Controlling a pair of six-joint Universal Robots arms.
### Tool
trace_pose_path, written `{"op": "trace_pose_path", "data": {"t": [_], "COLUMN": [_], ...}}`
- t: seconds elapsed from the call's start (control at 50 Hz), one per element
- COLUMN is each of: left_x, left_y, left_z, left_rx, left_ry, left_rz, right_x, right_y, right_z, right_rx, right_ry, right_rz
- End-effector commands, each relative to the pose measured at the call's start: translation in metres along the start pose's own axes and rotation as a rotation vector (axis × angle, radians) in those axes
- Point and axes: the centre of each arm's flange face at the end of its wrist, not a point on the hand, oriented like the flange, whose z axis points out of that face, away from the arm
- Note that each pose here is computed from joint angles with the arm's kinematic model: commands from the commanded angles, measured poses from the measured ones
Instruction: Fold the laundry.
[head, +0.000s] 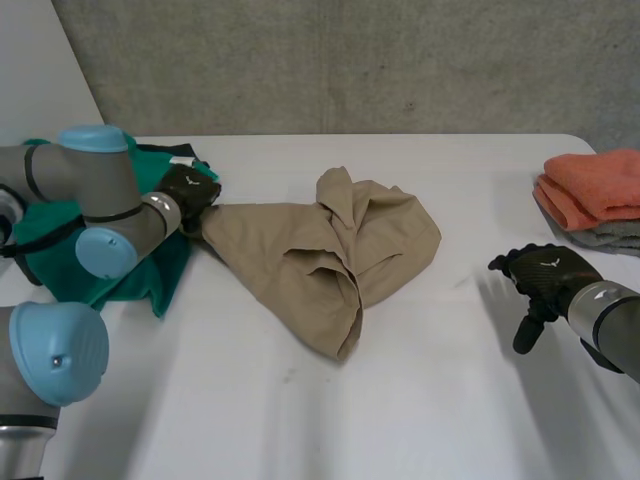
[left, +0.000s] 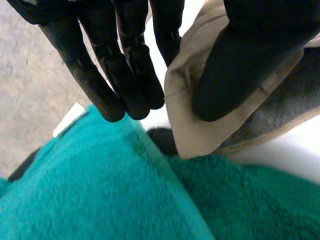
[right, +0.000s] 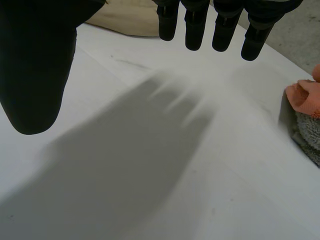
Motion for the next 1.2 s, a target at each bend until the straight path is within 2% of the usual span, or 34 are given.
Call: {"op": "trace_pose_path", "data": {"t": [0.02,0.08,0.1,0.12,0.2,0.24,0.26,0.3,0.34,0.44,0.48,0.58,0.64,0.82,0.92,1.08,1.16,1.2], "left_x": [-0.021,-0.051,-0.067,-0.074,-0.092,-0.089,-0.079,-0.062,-0.028,0.039,0.075,0.135,0.159,0.182,0.172,0.087,0.034,0.022], "left_y": [-0.039,-0.091,-0.126,-0.142,-0.221,-0.247,-0.270,-0.287,-0.304,-0.299,-0.277,-0.230,-0.200,-0.167,-0.169,-0.177,-0.153,-0.135], "left_z": [-0.002,-0.018,-0.033,-0.041,-0.089,-0.107,-0.125,-0.138,-0.150,-0.145,-0.130,-0.113,-0.108,-0.124,-0.138,-0.149,-0.147,-0.139], "left_rx": [0.138,0.325,0.455,0.524,0.873,0.988,1.083,1.144,1.188,1.119,1.013,0.820,0.722,0.580,0.548,0.462,0.355,0.300], "left_ry": [-0.122,-0.226,-0.272,-0.288,-0.267,-0.219,-0.152,-0.065,0.054,0.259,0.351,0.493,0.530,0.551,0.491,0.149,-0.041,-0.059], "left_rz": [-0.021,-0.104,-0.157,-0.182,-0.290,-0.322,-0.347,-0.361,-0.361,-0.362,-0.368,-0.333,-0.282,-0.190,-0.148,-0.212,-0.240,-0.230], "right_x": [0.002,0.004,0.006,0.007,0.009,0.010,0.012,0.013,0.016,0.021,0.024,0.032,0.040,0.043,0.035,0.004,-0.029,-0.048], "right_y": [-0.001,-0.002,-0.003,-0.003,-0.005,-0.006,-0.007,-0.009,-0.010,-0.012,-0.013,-0.014,-0.015,-0.019,-0.021,-0.036,-0.045,-0.043], "right_z": [0.000,0.000,0.000,0.000,0.000,-0.001,-0.001,-0.002,-0.004,-0.006,-0.007,-0.008,-0.008,-0.009,-0.011,-0.024,-0.041,-0.047], "right_rx": [0.002,0.008,0.009,0.011,0.018,0.021,0.025,0.030,0.035,0.043,0.046,0.054,0.064,0.083,0.088,0.145,0.170,0.140], "right_ry": [0.022,0.028,0.032,0.035,0.039,0.044,0.049,0.055,0.062,0.073,0.082,0.095,0.102,0.095,0.071,-0.024,-0.123,-0.169], "right_rz": [-0.017,-0.029,-0.032,-0.031,-0.028,-0.027,-0.027,-0.024,-0.014,0.006,0.015,0.026,0.035,0.033,0.024,-0.058,-0.160,-0.187]}}
